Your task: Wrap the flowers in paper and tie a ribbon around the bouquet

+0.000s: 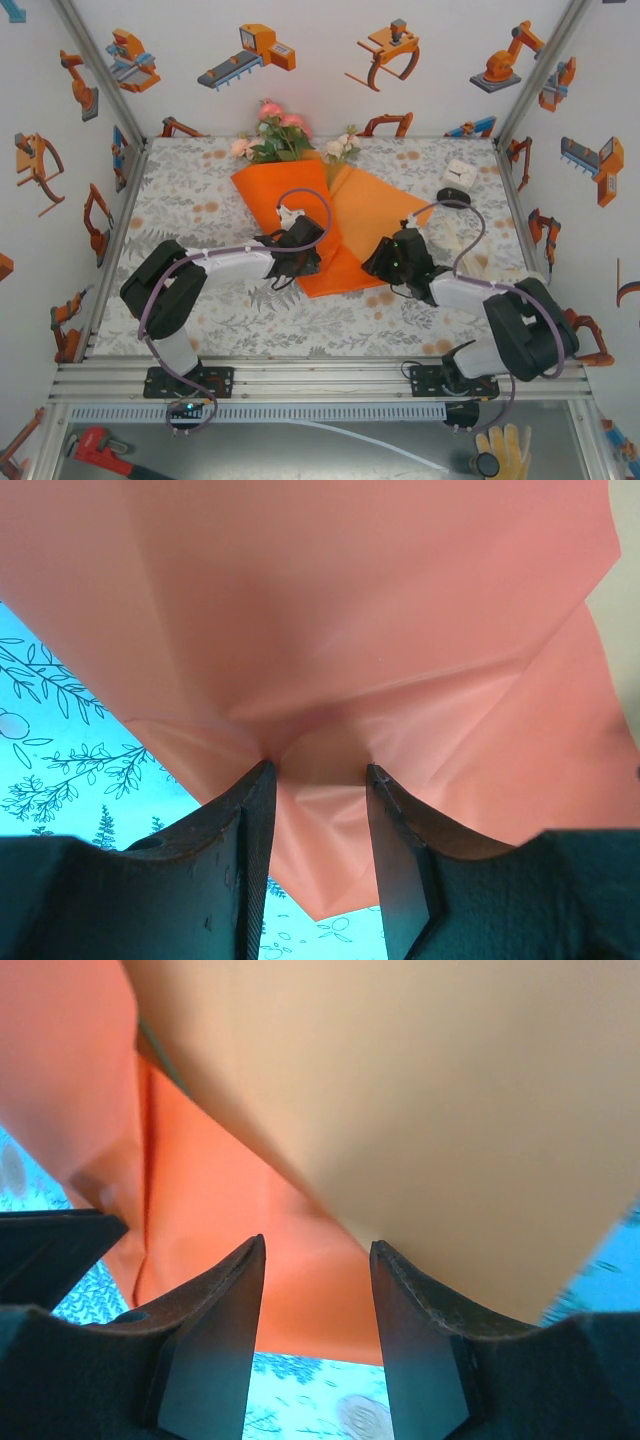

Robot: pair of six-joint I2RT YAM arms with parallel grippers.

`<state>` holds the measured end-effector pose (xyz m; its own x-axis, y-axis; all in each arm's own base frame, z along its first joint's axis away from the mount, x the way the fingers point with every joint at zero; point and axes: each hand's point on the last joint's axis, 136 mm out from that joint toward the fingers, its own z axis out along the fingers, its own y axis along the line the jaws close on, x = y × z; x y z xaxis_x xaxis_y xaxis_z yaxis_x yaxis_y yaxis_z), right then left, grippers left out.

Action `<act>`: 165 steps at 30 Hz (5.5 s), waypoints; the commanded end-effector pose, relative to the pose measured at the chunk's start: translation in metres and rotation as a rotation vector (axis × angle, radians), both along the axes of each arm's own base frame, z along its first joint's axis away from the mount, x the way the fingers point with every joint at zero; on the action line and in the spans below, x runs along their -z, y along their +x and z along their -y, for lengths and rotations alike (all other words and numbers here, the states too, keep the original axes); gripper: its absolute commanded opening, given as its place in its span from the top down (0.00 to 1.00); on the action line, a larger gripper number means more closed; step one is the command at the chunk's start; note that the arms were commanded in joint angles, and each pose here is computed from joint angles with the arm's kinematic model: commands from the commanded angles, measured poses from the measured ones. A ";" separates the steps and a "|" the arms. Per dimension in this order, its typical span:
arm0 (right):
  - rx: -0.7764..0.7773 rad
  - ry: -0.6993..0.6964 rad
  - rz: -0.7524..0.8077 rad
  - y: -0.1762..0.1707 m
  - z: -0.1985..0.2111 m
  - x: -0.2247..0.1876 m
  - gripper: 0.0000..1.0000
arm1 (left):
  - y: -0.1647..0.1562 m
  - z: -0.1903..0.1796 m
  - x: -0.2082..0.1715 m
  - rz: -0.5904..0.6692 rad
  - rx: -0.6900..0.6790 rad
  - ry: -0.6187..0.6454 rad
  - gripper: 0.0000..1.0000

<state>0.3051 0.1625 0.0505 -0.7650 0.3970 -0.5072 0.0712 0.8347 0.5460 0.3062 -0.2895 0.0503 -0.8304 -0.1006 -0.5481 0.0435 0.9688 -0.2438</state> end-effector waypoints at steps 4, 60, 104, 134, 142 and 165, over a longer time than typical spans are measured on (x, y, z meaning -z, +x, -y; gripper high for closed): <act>-0.019 -0.061 0.013 -0.016 0.022 -0.030 0.52 | -0.005 -0.011 0.017 -0.027 0.006 0.061 0.58; -0.255 0.052 0.071 0.007 -0.108 -0.007 0.53 | -0.078 0.049 -0.022 -0.077 0.472 -0.259 0.49; 0.141 0.339 0.071 0.020 -0.001 0.009 0.53 | -0.052 0.018 0.019 -0.076 0.296 0.016 0.55; 0.171 0.297 0.026 0.029 0.027 0.036 0.53 | -0.008 0.068 -0.047 0.164 0.444 0.255 0.26; 0.164 0.307 0.037 0.028 0.025 0.030 0.53 | 0.016 0.059 -0.034 0.223 0.385 0.438 0.23; 0.141 0.176 0.168 0.022 0.037 -0.035 0.52 | 0.040 0.024 0.000 0.197 0.205 0.522 0.23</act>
